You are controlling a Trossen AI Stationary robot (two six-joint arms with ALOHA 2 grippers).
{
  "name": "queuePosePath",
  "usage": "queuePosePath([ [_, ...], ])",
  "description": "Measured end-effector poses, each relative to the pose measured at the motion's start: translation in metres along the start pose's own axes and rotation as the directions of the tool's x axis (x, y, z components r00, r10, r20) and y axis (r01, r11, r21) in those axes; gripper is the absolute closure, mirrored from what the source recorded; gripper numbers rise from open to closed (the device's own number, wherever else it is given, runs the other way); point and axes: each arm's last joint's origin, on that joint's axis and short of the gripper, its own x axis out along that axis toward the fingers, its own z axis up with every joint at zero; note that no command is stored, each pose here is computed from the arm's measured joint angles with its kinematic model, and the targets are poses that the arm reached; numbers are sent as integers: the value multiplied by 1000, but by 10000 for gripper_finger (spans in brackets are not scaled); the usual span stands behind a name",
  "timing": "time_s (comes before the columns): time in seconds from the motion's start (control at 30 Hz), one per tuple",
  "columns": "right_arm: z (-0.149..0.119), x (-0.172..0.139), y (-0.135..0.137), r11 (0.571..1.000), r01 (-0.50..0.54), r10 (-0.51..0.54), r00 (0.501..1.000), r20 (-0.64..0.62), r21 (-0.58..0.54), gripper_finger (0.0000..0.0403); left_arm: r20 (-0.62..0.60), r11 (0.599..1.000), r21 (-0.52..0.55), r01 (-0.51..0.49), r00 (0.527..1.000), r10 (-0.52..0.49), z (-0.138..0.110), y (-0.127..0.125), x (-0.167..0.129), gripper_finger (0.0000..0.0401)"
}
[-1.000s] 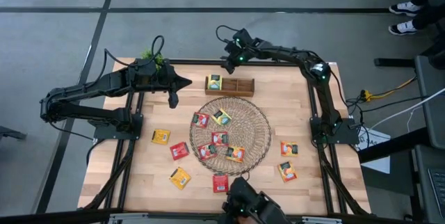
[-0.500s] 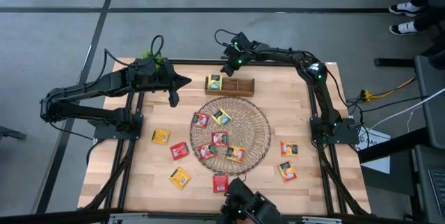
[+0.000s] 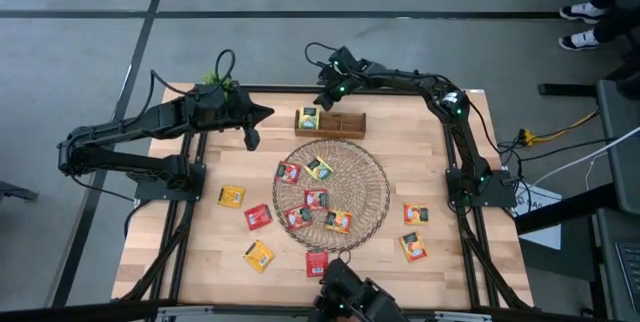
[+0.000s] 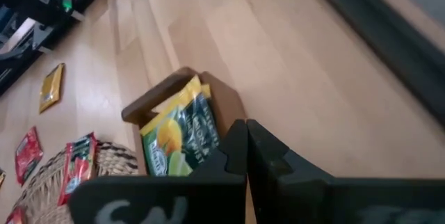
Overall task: Pick & Place Tea
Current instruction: Put the bottom yellow tea bag into the left of the wooden organizer
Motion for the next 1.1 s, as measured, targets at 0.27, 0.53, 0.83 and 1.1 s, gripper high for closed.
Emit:
queuePosePath([
  [0.27,-1,-1,-2,998,65,-65,998,-17,-14,403,0,1000,8,-2,1000,2,0,0,0,397],
  [0.53,-2,0,0,997,74,-75,997,-20,-16,403,19,1000,7,-1,1000,1,2,0,0,397],
  [0.83,-5,7,10,998,61,-62,997,-45,-26,403,29,1000,5,6,1000,-6,3,0,0,394],
  [1.1,-7,11,18,999,34,-36,998,-58,-36,403,29,1000,5,7,1000,-7,3,0,0,399],
])
